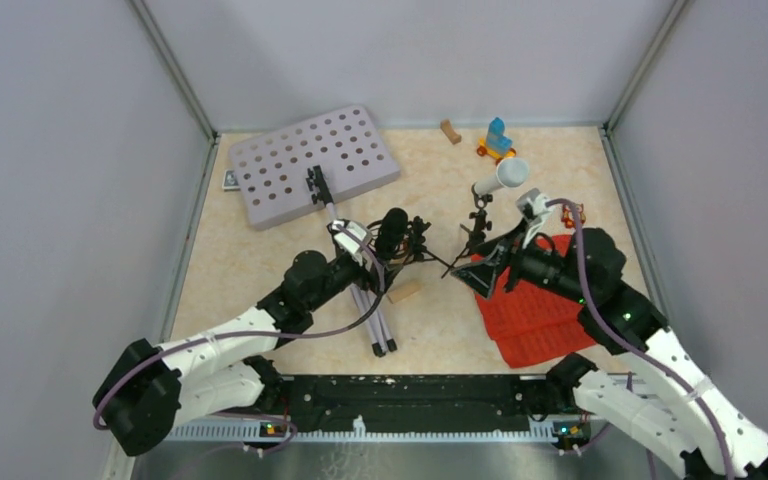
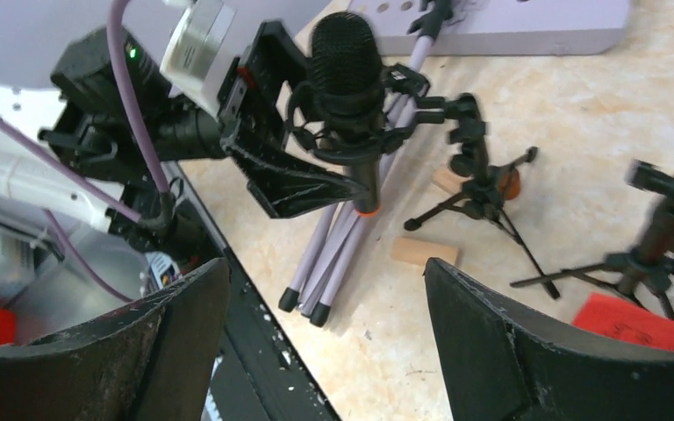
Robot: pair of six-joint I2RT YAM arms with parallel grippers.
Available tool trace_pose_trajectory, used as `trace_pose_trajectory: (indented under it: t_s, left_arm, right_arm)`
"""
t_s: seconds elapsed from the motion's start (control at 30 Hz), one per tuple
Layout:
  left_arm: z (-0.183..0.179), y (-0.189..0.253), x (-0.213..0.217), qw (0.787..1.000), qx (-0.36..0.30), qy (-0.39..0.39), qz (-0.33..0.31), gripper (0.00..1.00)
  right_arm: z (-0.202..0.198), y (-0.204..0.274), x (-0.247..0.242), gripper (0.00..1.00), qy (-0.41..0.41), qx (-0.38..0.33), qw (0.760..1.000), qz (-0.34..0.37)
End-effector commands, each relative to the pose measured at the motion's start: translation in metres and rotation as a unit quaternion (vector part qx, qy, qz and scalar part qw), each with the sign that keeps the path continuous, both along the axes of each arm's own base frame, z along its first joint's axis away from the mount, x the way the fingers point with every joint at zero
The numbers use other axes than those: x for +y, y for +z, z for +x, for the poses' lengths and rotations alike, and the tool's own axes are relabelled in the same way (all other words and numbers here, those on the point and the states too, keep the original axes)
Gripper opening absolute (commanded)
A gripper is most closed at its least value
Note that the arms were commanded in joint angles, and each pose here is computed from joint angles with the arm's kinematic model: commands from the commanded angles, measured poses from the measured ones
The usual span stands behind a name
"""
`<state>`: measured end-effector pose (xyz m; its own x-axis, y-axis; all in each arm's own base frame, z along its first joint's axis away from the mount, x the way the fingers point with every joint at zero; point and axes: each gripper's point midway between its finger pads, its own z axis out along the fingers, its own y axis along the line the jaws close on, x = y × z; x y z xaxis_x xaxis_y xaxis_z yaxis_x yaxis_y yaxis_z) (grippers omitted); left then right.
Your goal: Pack up the instrument practice props
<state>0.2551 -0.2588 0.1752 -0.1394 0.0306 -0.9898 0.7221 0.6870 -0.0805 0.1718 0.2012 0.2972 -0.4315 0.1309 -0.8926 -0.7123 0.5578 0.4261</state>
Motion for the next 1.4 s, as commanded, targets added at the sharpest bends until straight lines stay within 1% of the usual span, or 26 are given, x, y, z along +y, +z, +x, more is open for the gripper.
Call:
trace_pose_trajectory:
  t_s: [0.0, 0.1, 0.17, 0.2, 0.37, 0.53, 0.63, 0.73, 0.87, 0.97, 1.0, 1.1, 1.2, 1.37]
  left_arm:
    - [-0.001, 0.021, 0.004, 0.999, -0.026, 0.007, -0.022, 0.99]
    - [-0.002, 0.026, 0.009, 0.999, -0.029, 0.014, -0.021, 0.99]
    - [-0.004, 0.028, 0.011, 0.999, -0.034, 0.012, -0.02, 0.99]
    - [-0.006, 0.029, 0.012, 0.999, -0.036, 0.011, -0.021, 0.99]
    - [-0.015, 0.029, 0.015, 0.999, -0.043, -0.003, -0.018, 0.99]
    - [-0.022, 0.033, 0.025, 0.999, -0.044, 0.005, -0.016, 0.99]
    - [-0.024, 0.038, 0.035, 0.999, -0.033, 0.026, -0.023, 0.99]
    - [-0.026, 0.045, 0.046, 0.998, -0.025, 0.046, -0.024, 0.99]
    - [-0.034, 0.053, 0.052, 0.999, -0.025, 0.041, -0.017, 0.99]
    - [-0.04, 0.054, 0.056, 0.999, -0.022, 0.034, -0.002, 0.99]
    - [-0.046, 0.055, 0.054, 1.0, -0.024, 0.019, 0.0, 0.99]
    - [-0.051, 0.058, 0.055, 0.999, -0.036, 0.008, 0.001, 0.99]
    - [-0.053, 0.05, 0.059, 0.999, -0.029, 0.01, 0.009, 0.99]
    - [-0.054, 0.053, 0.059, 0.999, -0.034, 0.009, 0.002, 0.99]
  right_arm:
    - [0.022, 0.018, 0.021, 0.8, -0.06, -0.087, 0.994, -0.021]
    - [0.026, 0.023, 0.039, 0.8, -0.103, -0.109, 0.988, -0.021]
    - [0.029, 0.023, 0.05, 0.8, -0.132, -0.113, 0.985, -0.006]
    - [0.028, 0.026, 0.057, 0.8, -0.143, -0.113, 0.983, 0.013]
    - [0.05, 0.02, 0.069, 0.8, -0.218, -0.065, 0.971, 0.074]
    - [0.064, 0.02, 0.093, 0.81, -0.236, -0.041, 0.965, 0.109]
    - [0.07, 0.02, 0.103, 0.81, -0.241, -0.037, 0.962, 0.123]
    - [0.076, 0.016, 0.114, 0.81, -0.241, -0.037, 0.962, 0.12]
    - [0.082, 0.01, 0.129, 0.79, -0.238, -0.04, 0.964, 0.113]
    - [0.086, 0.002, 0.138, 0.76, -0.238, -0.036, 0.965, 0.102]
    - [0.087, 0.0, 0.139, 0.74, -0.239, -0.035, 0.965, 0.102]
    - [0.09, -0.003, 0.145, 0.65, -0.239, -0.035, 0.965, 0.103]
    - [0.092, -0.002, 0.15, 0.55, -0.237, -0.039, 0.966, 0.097]
    - [0.094, 0.005, 0.149, 0.42, -0.24, -0.052, 0.965, 0.09]
